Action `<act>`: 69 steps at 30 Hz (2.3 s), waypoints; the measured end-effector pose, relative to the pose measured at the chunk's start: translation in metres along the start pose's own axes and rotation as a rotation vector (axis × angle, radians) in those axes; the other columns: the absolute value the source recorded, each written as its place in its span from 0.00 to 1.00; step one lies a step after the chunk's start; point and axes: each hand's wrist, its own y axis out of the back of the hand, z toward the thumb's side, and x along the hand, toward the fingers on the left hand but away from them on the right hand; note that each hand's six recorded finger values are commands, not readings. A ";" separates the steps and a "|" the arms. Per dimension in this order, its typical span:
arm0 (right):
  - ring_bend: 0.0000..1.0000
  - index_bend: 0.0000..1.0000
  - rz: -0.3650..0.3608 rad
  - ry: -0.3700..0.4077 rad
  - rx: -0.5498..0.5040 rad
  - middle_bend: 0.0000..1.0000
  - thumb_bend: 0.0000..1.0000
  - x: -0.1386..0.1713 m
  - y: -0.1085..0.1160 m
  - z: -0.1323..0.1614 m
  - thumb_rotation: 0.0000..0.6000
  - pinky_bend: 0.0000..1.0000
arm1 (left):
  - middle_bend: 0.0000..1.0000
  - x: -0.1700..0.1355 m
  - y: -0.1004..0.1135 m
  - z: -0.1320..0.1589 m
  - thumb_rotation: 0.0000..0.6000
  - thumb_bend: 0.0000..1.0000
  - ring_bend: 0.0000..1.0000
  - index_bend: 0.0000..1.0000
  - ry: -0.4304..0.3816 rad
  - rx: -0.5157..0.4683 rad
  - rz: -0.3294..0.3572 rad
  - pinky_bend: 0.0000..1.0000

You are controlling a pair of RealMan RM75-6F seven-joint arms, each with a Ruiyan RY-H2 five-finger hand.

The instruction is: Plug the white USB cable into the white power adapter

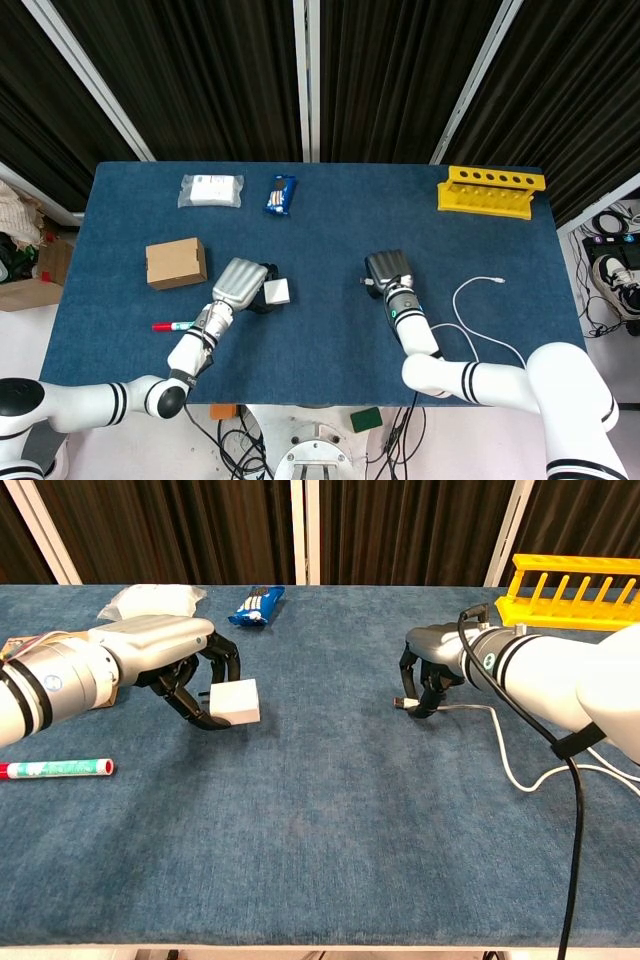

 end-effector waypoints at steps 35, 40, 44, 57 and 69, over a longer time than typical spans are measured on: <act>0.72 0.77 -0.280 0.219 0.023 0.63 0.62 0.045 0.094 -0.011 1.00 1.00 | 0.59 0.003 0.075 -0.001 0.84 0.18 0.73 0.61 0.012 -0.023 0.092 1.00; 0.71 0.77 -0.288 0.225 0.035 0.63 0.62 0.048 0.104 -0.011 1.00 1.00 | 0.59 0.006 0.083 0.003 0.84 0.18 0.73 0.61 0.003 -0.012 0.090 1.00; 0.71 0.77 -0.286 0.236 0.022 0.64 0.62 0.050 0.108 -0.007 1.00 1.00 | 0.59 0.007 0.086 0.006 0.84 0.18 0.73 0.61 -0.001 -0.025 0.085 1.00; 0.71 0.77 -0.150 0.306 0.035 0.66 0.63 0.040 0.111 0.030 1.00 1.00 | 0.59 0.017 0.095 0.019 0.84 0.18 0.73 0.61 -0.019 0.080 0.115 1.00; 0.71 0.77 -0.124 0.315 0.054 0.66 0.63 0.025 0.122 0.066 1.00 1.00 | 0.59 0.017 0.098 0.030 0.84 0.18 0.73 0.61 -0.047 0.142 0.132 1.00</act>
